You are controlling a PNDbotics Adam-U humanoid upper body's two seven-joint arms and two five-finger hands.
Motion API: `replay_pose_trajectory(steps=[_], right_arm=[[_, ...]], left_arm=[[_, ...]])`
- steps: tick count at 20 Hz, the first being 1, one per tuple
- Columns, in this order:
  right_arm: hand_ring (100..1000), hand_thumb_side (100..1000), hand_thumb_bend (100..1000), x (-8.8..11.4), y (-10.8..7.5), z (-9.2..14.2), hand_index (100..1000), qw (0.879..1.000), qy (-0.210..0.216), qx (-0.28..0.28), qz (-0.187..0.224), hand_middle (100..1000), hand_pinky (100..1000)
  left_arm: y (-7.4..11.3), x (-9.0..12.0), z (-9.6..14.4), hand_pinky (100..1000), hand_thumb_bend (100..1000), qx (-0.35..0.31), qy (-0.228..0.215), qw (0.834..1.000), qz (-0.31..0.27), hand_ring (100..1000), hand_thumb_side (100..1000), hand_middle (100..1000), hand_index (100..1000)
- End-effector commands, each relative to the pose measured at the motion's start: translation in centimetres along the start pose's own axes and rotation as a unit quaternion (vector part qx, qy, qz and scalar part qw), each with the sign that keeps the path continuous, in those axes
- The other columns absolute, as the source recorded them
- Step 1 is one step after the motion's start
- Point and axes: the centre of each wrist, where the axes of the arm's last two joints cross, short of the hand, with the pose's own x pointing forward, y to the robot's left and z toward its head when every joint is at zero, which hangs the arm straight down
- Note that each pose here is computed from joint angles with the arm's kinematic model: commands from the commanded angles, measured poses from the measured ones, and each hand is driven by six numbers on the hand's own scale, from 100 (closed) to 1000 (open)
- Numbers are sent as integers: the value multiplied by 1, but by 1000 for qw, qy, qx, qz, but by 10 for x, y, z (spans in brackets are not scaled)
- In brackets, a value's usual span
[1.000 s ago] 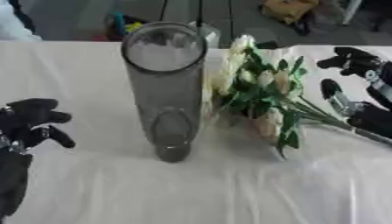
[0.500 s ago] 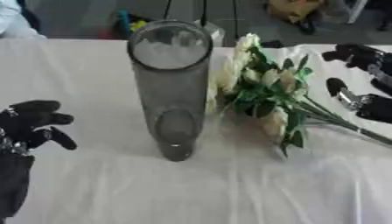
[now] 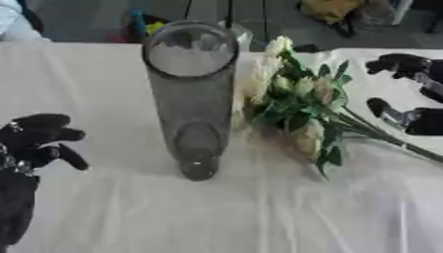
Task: Arrange flowers into the vase.
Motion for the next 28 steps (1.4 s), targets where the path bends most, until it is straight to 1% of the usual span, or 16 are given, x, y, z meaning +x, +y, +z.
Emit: replay_pose_trajectory(steps=[1,4,9,13,16,18,21,28], right_arm=[[1000,779,341,-11,-15,3,1000,1000,17,15,9,872,857],[1000,737,381,-15,-14,2,1000,999,32,36,10,875,848],[1000,675,389,-21,-10,1,1000,996,48,69,18,883,842],[1000,651,384,-25,-6,-1,1000,994,53,90,25,873,829],[1000,640,384,-28,-4,-1,1000,993,56,96,31,871,831],[1000,630,393,-31,-2,-2,990,993,62,99,33,857,815],[1000,600,394,-37,4,-4,974,991,70,104,36,840,807],[1000,578,388,-46,17,-7,954,990,88,103,42,815,787]], left_arm=[[0,5,-4,497,100,-8,-10,1000,-5,727,1000,752,764],[0,5,-4,497,100,-10,-10,1000,-4,728,1000,752,764],[-1,5,-4,497,100,-11,-10,1000,-4,728,1000,752,764],[-1,5,-4,497,100,-12,-10,1000,-4,729,1000,751,763],[-1,5,-4,497,100,-12,-10,1000,-3,729,1000,751,763],[-1,5,-4,497,100,-13,-10,1000,-3,729,1000,751,763],[-1,5,-5,497,100,-15,-10,1000,-2,730,1000,752,763],[-2,5,-5,497,100,-17,-11,1000,-1,732,1000,753,763]])
